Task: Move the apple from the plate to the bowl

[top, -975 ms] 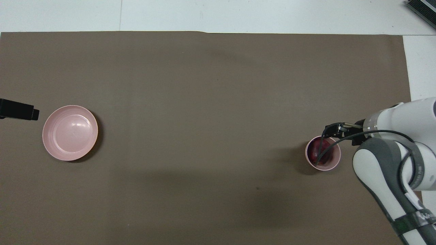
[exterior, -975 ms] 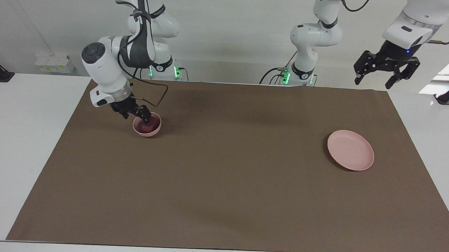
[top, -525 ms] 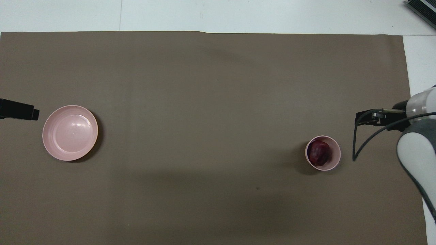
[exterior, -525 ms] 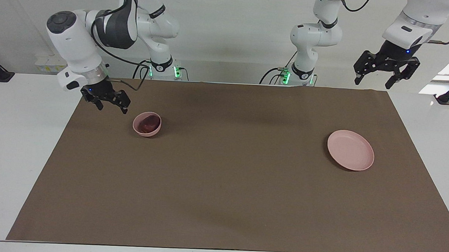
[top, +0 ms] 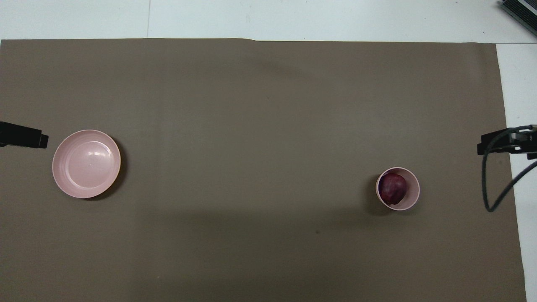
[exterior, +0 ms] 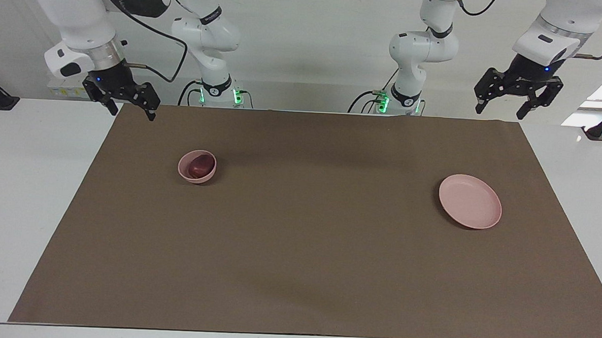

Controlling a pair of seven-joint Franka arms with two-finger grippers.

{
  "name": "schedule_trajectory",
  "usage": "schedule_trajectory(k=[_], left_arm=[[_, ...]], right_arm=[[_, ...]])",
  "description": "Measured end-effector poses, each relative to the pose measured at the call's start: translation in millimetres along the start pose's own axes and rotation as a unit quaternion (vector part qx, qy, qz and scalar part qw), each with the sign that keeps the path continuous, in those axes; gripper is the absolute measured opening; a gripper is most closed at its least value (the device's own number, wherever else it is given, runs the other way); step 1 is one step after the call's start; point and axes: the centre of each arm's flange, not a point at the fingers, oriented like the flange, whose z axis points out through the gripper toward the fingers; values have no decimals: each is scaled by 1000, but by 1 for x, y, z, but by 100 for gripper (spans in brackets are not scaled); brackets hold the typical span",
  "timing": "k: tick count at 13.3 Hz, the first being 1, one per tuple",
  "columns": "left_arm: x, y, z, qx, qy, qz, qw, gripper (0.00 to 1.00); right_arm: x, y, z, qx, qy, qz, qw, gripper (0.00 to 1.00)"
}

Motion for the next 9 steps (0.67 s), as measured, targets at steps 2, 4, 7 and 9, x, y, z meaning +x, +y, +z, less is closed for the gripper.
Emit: schedule_trajectory(k=[2,4,7,9], left_arm=[[0,0,0,0,0,0,1000,100],[0,0,0,0,0,0,1000,100],[0,0,0,0,0,0,1000,100],[0,0,0,0,0,0,1000,100]], right_arm=[[-3,-1,-11,0,2,-1,1000,100],[-3,-3,-11,0,1,-3,1000,100],[-3,-22,-10,0,0,-21,1000,100],[-4,-33,-10,0,0,-31,1000,100]])
